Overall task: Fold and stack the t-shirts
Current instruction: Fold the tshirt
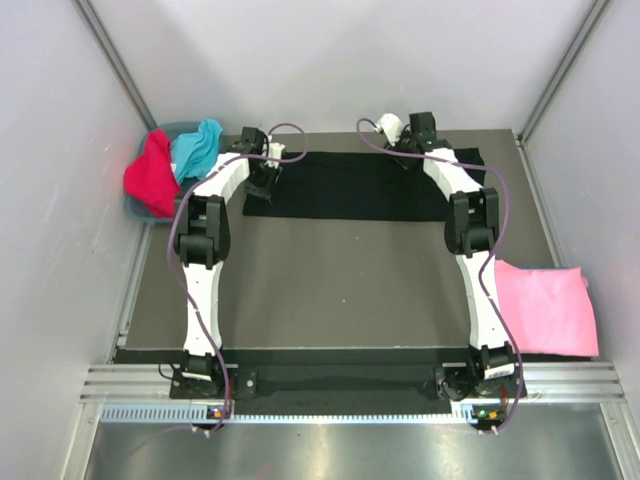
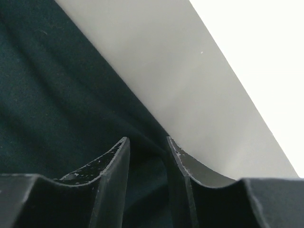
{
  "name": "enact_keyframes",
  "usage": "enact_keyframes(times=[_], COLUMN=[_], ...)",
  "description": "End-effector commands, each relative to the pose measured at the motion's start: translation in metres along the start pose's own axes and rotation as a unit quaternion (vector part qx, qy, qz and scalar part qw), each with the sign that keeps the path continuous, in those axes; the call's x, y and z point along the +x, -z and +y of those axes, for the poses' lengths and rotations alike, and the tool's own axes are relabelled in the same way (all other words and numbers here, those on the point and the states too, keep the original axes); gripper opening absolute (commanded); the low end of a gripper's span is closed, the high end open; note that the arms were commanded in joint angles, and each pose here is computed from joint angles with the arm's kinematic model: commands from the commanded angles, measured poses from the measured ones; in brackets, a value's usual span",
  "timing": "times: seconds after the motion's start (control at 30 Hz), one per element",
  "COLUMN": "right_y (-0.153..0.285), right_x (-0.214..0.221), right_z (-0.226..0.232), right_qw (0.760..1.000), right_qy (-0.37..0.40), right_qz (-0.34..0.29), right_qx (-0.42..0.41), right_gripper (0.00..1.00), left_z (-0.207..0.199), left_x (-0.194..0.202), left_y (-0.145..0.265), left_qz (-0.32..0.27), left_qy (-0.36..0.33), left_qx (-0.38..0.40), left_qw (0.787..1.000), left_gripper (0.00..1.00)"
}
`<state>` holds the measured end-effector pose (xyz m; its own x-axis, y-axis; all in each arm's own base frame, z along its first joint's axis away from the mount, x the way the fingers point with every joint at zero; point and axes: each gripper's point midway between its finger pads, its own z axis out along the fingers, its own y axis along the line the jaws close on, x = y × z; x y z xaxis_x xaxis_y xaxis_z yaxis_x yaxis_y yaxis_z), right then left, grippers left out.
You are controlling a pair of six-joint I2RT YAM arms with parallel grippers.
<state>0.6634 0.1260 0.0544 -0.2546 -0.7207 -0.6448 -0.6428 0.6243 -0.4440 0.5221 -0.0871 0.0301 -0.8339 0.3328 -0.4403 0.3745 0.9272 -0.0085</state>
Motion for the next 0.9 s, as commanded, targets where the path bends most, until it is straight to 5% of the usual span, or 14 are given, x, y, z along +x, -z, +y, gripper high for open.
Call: enact_keyframes(times=[0.0,0.3,0.7,0.87], right_y=[0.0,0.001,0.044,0.042], right_x=[-0.006,-0.013,-0.089,-0.086], right_z=[-0.012,-0.021,-0.035,-0.034], right_qw=[1.0,0.999,0.991,0.992], right_qy=[-0.015,-0.022,0.007,0.012], right_qz=[-0.01,-0.023,-0.111,-0.099], right_qx=[0.017,0.038,0.069,0.083], right_gripper=[0.36,0.0,0.0,0.05], left_z=[-0.006,-0.006,-0.013,-0.015], left_x=[0.018,0.02,0.016,0.015], left_y=[0.005,0.006,0.004,0.004], left_qz=[0.034,0.038,0.034,0.031], left_qy=[0.002,-0.003,-0.008,-0.01], left_qx=[0.004,-0.001,0.004,0.004], left_qw=[0.999,0.999,0.999,0.999], left_gripper=[0.41,0.41,0.4,0.4])
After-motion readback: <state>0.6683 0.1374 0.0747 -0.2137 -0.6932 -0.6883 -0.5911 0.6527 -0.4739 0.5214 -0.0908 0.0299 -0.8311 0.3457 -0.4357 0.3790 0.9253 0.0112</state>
